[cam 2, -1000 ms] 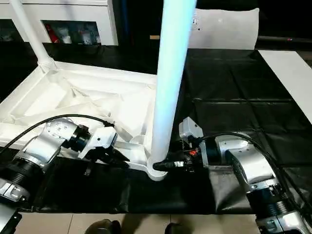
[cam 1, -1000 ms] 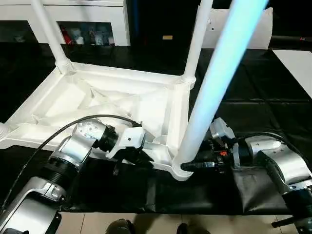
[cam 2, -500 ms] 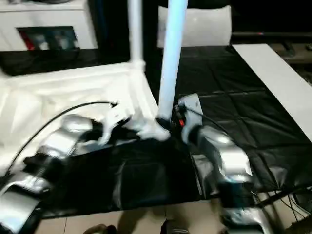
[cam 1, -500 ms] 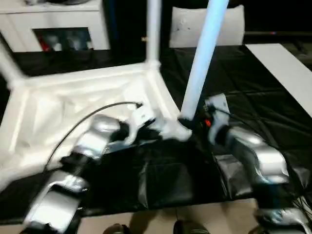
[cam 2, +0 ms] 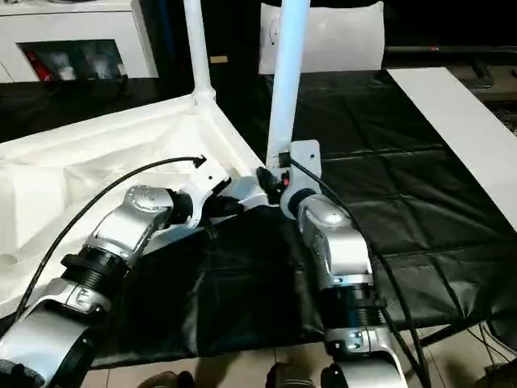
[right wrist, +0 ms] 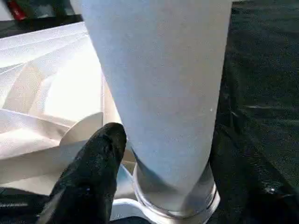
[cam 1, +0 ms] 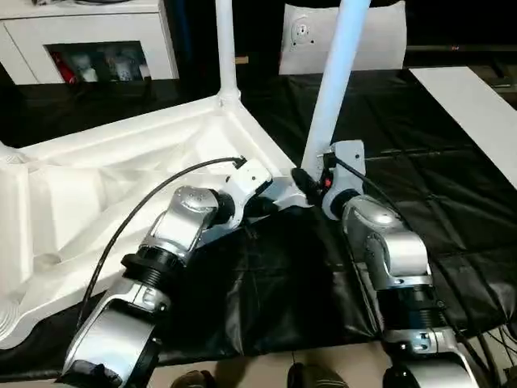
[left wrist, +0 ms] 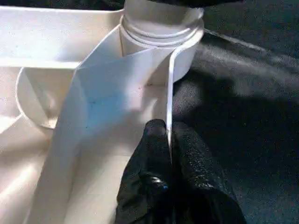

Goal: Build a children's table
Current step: Rotate leg to tighten

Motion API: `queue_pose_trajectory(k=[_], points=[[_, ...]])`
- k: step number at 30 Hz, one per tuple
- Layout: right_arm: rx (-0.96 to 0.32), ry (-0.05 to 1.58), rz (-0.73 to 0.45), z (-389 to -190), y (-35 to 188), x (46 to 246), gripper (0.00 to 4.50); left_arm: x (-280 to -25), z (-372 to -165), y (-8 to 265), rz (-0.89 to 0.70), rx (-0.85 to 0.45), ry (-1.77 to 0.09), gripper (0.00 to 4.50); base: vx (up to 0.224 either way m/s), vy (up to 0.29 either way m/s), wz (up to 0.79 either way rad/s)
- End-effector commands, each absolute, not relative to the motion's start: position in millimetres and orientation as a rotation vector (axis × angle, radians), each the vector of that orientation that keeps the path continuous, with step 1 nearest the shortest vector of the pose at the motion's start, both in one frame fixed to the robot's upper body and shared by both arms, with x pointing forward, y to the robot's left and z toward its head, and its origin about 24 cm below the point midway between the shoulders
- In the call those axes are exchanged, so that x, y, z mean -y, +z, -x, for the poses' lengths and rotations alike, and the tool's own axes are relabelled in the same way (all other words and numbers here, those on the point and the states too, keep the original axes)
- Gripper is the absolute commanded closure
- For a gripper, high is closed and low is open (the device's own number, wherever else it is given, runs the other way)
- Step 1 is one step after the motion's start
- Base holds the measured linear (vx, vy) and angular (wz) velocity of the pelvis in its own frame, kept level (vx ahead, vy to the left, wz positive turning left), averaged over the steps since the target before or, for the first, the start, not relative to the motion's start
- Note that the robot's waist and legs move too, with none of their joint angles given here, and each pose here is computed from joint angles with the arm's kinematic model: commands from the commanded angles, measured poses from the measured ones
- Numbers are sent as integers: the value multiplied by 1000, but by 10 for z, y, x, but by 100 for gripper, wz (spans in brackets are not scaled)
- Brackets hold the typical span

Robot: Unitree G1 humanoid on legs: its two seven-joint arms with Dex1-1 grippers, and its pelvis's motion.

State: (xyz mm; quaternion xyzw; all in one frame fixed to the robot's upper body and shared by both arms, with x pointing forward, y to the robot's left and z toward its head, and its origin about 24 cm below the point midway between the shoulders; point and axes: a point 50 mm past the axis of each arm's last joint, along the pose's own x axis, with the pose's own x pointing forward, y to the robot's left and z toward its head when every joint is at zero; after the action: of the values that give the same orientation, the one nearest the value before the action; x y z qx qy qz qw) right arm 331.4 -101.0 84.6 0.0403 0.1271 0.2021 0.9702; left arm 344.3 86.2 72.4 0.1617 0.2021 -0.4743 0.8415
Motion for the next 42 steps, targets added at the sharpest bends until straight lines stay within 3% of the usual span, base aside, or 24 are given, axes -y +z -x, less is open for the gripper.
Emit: queue_pose_trajectory(k=[1, 7, 9, 11, 21, 24, 42], points=[[-247, 684, -105, -3157, 866, 579, 121, -680, -3395, 844, -361, -338, -1097, 450, 0, 0, 0], [-184, 800, -50, -3059, 899, 907, 74, -869, -3319, 803, -443, -309, -1236, 450, 0, 0, 0], [-182, 943, 89, -2960, 892, 1166, 48, -1019, -3233, 767, -493, -327, -1364, 450, 0, 0, 0], [-191, 984, 115, -2941, 899, 1269, 36, -1068, -3201, 773, -504, -328, -1414, 450, 0, 0, 0], [-249, 1324, 154, -2730, 957, 1528, 36, -1324, -3069, 774, -568, -382, -1619, 450, 0, 0, 0], [-298, 1438, 186, -2650, 918, 1571, 70, -1384, -3030, 773, -603, -396, -1675, 450, 0, 0, 0], [-339, 1515, 135, -2678, 864, 1524, 206, -1373, -2992, 801, -633, -378, -1751, 450, 0, 0, 0]])
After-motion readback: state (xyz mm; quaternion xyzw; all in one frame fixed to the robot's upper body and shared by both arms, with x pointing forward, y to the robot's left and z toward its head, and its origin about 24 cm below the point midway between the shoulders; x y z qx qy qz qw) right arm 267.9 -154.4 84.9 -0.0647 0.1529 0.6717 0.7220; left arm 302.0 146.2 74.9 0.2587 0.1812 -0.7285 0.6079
